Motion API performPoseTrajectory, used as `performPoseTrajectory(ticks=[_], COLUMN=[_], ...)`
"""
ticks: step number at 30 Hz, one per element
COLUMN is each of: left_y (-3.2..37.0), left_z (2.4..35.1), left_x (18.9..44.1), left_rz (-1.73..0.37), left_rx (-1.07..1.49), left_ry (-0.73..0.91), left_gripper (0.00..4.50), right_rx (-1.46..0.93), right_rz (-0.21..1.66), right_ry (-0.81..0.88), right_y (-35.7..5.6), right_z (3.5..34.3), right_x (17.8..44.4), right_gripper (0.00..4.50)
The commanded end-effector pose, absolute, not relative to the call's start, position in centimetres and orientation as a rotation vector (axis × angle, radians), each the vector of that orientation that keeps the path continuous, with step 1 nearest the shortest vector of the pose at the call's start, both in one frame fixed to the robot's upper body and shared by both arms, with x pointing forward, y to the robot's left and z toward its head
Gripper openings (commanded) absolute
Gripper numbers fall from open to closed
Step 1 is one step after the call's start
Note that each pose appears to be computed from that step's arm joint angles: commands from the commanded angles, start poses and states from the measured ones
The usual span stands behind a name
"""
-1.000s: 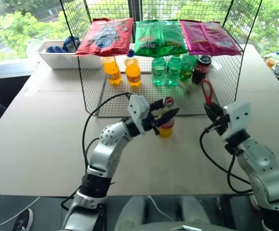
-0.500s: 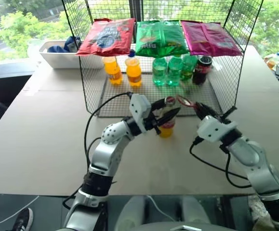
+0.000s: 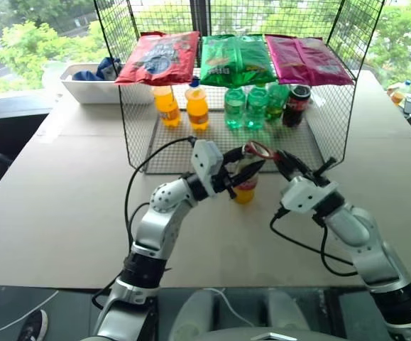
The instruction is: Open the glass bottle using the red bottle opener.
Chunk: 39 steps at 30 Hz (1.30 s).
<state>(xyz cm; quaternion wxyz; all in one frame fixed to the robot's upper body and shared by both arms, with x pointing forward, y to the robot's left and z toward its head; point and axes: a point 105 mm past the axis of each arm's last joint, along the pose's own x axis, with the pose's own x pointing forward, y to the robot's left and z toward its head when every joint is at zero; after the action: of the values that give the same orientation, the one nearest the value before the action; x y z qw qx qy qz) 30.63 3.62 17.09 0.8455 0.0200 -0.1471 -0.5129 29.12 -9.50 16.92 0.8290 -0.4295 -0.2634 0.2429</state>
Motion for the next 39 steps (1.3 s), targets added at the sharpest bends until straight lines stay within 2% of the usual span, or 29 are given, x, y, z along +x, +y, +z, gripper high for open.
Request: performPoseTrajectory(ticks=[1,6,13,18,21,27,32,39], left_y=[2.9,2.8,3.0,3.0,3.1,3.0,2.8,2.7], left_z=[14.8,14.9,14.9,15.0,15.0,15.0,15.0,15.1], left_x=[30.4,30.5,30.6,30.7,30.7,30.8,31.0,31.0], left_rz=[-1.119,-1.117,-1.113,-1.108,-1.107,-1.105,-1.109,-1.110], left_rx=[0.049,0.047,0.047,0.045,0.043,0.040,0.037,0.035], left_ry=[-0.212,-0.214,-0.211,-0.208,-0.207,-0.206,-0.203,-0.205], left_gripper=[1.63,1.63,1.63,1.63,1.63,1.63,1.63,1.63], right_rx=[-0.907,-0.886,-0.884,-0.785,-0.802,-1.011,-1.285,-1.357], right_rz=[0.613,0.677,0.732,0.715,0.729,0.736,0.662,0.622], right_ry=[-0.582,-0.559,-0.621,-0.601,-0.610,-0.720,-0.793,-0.850], right_y=[-8.0,-7.3,-6.2,-6.1,-6.1,-7.1,-10.7,-12.0], right_z=[16.2,14.5,13.7,12.9,12.6,13.8,17.0,19.3], right_x=[28.8,29.4,29.2,29.0,28.9,29.3,31.6,32.3], right_gripper=[0.00,0.00,0.00,0.00,0.00,0.00,0.00,0.00])
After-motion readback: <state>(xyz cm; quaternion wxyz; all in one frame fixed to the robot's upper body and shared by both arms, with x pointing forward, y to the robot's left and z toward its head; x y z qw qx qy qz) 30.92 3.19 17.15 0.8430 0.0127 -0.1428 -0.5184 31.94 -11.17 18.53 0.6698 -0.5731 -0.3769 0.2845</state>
